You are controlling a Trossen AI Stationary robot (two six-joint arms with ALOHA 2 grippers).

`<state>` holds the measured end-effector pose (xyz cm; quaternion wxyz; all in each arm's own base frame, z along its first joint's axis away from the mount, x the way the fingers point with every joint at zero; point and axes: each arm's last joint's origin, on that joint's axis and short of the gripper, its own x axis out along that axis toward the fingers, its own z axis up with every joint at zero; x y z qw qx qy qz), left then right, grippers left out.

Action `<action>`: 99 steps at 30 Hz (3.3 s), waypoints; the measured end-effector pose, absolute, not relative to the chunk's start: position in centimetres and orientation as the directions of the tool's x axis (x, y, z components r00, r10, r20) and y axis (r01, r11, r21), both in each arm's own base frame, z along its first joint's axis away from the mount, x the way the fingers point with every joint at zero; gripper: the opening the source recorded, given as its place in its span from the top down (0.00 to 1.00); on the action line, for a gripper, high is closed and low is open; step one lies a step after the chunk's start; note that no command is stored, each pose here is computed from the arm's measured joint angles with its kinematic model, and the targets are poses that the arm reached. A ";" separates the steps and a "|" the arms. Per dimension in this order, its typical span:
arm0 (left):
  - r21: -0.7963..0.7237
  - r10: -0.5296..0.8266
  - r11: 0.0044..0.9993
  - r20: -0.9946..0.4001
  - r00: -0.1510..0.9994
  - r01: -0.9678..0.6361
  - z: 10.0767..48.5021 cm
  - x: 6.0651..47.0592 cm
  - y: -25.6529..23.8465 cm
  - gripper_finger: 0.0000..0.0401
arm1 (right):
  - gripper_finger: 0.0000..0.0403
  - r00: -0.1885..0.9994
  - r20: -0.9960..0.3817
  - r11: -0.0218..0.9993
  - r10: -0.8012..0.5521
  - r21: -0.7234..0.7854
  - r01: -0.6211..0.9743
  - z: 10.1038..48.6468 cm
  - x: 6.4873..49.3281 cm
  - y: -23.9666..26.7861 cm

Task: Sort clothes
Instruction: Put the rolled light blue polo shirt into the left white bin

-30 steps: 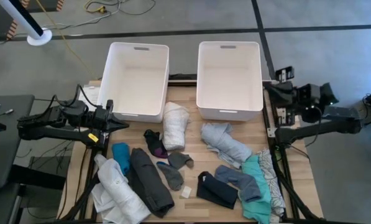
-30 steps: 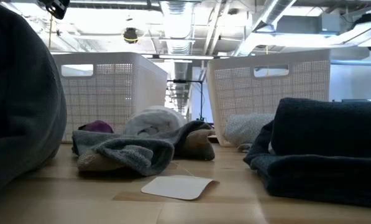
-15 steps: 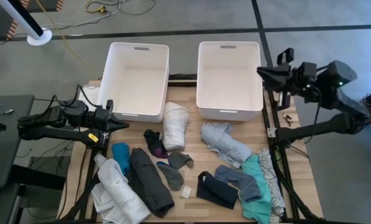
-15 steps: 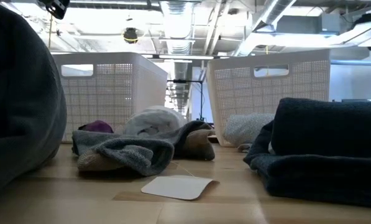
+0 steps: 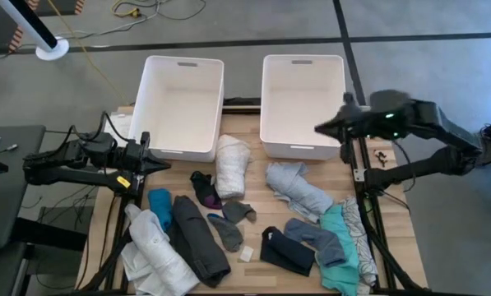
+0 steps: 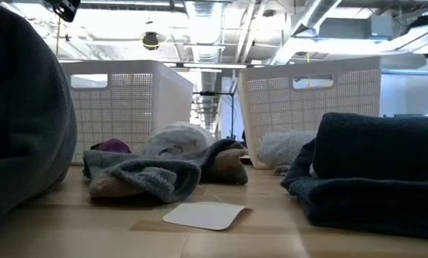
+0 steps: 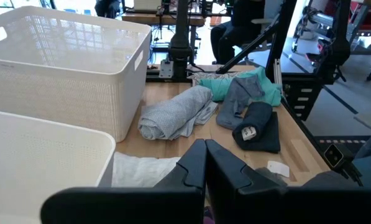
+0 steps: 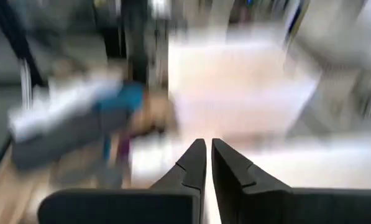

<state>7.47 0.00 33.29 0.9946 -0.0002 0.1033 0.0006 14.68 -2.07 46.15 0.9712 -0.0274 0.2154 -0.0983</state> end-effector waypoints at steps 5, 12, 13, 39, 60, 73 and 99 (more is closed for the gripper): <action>0.000 0.001 1.000 -0.205 0.979 -0.001 33.3 7.5 0.0 1.00 | 0.89 0.697 -0.701 0.978 -0.150 -0.002 0.208 42.4 14.6 -1.5; 0.000 0.001 1.000 -0.205 0.979 -0.001 33.3 7.5 0.0 1.00 | 0.88 0.673 -0.732 0.987 -0.107 0.003 0.160 36.1 17.0 0.8; 0.000 0.001 1.000 -0.206 0.979 -0.001 33.3 7.5 0.0 1.00 | 0.87 0.689 -0.718 0.989 -0.100 0.005 0.148 35.2 17.5 1.2; 0.000 0.001 1.000 -0.205 0.979 -0.001 33.3 7.5 0.0 1.00 | 0.23 0.753 -0.652 0.986 -0.087 0.051 0.158 38.0 20.0 3.8; 0.000 0.001 1.000 -0.205 0.979 -0.001 33.3 7.5 0.0 1.00 | 0.23 0.223 -0.946 0.861 -0.236 -0.097 0.500 20.6 20.9 6.8; 0.000 0.001 1.000 -0.205 0.979 -0.001 33.3 7.5 0.0 1.00 | 0.23 0.291 -0.933 0.805 -0.212 0.002 0.593 15.1 22.2 4.6; 0.000 0.001 1.000 -0.205 0.979 -0.001 33.3 7.5 0.0 1.00 | 0.77 0.371 -0.903 0.846 -0.218 0.015 0.534 11.9 23.5 6.5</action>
